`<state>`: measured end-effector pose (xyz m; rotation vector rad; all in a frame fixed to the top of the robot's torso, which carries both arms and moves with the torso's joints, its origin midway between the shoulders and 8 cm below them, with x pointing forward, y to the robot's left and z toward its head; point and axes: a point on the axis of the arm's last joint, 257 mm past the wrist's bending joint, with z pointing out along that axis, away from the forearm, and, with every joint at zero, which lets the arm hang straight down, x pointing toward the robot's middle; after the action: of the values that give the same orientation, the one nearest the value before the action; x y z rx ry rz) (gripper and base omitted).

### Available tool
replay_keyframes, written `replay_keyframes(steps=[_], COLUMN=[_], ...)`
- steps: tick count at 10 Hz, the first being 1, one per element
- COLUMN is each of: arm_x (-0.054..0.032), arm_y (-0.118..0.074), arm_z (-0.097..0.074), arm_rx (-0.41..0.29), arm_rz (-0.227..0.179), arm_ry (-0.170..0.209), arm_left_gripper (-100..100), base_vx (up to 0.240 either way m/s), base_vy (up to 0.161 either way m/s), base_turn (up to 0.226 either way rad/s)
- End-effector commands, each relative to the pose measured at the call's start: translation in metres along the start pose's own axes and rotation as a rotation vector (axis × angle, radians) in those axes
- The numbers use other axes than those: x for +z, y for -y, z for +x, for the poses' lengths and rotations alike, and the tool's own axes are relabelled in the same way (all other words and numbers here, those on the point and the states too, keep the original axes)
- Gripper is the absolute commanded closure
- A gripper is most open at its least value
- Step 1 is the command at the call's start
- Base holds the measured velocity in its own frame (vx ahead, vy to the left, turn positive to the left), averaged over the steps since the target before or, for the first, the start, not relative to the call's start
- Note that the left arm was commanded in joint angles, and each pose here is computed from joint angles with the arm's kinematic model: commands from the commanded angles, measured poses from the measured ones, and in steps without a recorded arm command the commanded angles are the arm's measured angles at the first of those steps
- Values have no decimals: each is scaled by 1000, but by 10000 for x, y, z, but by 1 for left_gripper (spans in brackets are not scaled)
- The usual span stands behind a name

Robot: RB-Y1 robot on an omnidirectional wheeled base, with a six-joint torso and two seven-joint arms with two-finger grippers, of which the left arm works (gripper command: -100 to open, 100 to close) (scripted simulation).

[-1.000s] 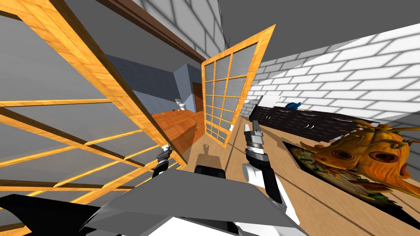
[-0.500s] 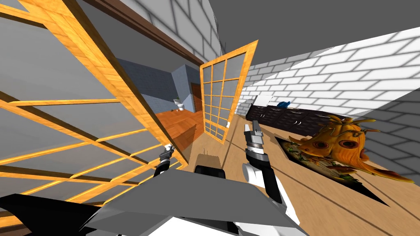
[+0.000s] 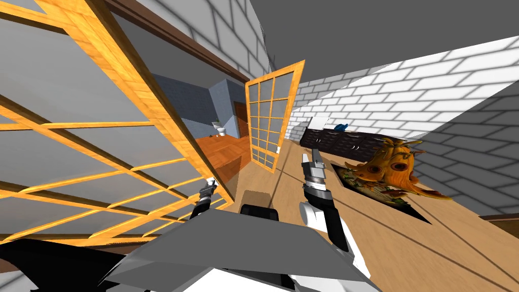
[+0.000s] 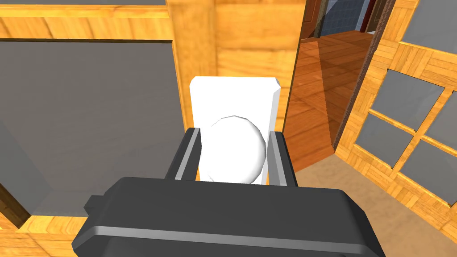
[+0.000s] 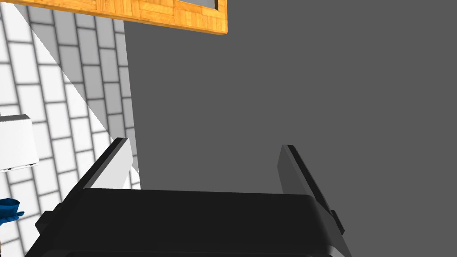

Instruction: Pull the door open

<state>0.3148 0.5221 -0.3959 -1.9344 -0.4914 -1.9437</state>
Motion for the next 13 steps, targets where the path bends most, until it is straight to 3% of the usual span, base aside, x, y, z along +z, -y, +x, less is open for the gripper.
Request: replay_keyframes(steps=[1, 3, 4, 11, 12, 13], arm_x=[-43, -43, -96, -256, -223, -284], arm_y=[-78, -97, -176, -421, -418, -471], arm_z=[-21, -32, -51, -20, -15, -33], arm_rx=[-3, -1, -2, -3, -3, -3], arm_rz=[-32, -38, -71, -198, -188, -215], arm_ry=[5, 9, 12, 5, 2, 6], arm_left_gripper=[100, 100, 100, 100, 100, 100], base_vx=[-255, -168, -151, -216, -105, -136], base_vy=[-42, -7, -3, -3, -11, 2], base_turn=[-60, -36, -52, -54, -17, -37])
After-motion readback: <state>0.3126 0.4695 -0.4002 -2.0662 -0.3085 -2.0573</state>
